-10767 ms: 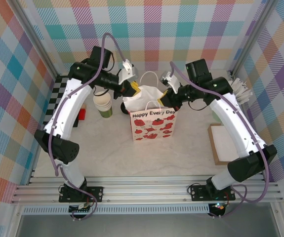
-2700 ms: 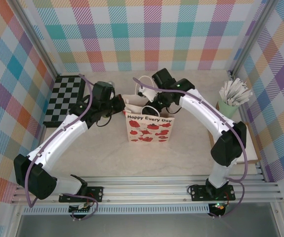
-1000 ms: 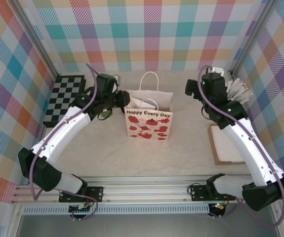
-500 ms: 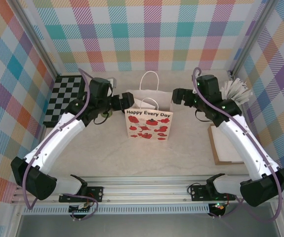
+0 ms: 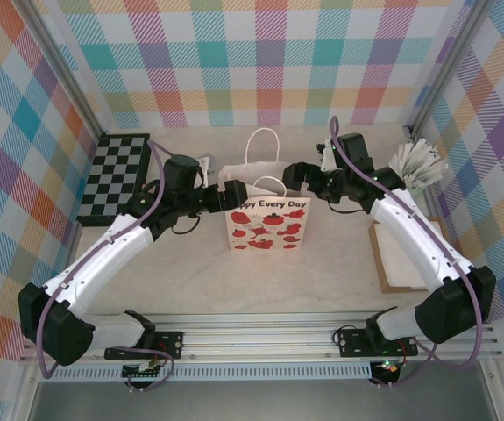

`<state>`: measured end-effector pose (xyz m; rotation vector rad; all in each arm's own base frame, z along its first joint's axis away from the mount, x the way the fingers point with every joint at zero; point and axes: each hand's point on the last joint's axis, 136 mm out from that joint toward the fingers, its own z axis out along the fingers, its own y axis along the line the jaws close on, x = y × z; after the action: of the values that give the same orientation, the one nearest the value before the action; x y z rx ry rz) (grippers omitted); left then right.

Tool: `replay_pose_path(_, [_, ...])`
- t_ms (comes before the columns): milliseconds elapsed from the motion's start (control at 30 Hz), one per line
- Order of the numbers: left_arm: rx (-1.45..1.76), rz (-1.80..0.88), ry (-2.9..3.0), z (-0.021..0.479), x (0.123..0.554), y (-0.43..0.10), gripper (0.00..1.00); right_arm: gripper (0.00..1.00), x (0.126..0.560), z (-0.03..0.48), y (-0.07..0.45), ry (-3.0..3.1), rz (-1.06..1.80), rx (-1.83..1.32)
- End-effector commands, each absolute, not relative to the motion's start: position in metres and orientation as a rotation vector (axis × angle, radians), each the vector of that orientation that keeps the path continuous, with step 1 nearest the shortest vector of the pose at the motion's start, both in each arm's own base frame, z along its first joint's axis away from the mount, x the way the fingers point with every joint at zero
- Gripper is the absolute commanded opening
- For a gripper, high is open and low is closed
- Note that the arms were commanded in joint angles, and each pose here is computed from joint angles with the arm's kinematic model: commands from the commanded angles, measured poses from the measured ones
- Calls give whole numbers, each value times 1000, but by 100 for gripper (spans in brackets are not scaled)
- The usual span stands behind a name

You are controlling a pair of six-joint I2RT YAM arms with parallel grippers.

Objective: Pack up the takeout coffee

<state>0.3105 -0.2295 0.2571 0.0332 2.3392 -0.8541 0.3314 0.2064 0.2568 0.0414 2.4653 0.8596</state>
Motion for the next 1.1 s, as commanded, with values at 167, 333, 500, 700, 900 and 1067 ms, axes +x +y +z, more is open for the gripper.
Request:
replay_pose_path(167, [60, -778, 2309, 270, 319, -226, 100, 100, 338, 287, 205, 2373, 869, 29])
replay_pose_path(333, [-5, -625, 2198, 297, 330, -193, 100, 100, 345, 311, 166, 2238, 651, 90])
replay_pose_path(500, [-87, -437, 2013, 339, 333, -140, 100, 100, 340, 341, 132, 2043, 449, 26])
replay_pose_path(700, [-378, -77, 1844, 346, 321, -47, 100, 100, 336, 335, 91, 1956, 123, -52])
replay_pose_path(900, [-637, 235, 1777, 295, 303, 33, 100, 100, 349, 270, 65, 2049, -31, -111])
replay_pose_path(1067, [-757, 332, 1855, 224, 300, 63, 100, 100, 360, 222, 19, 2099, -44, 86])
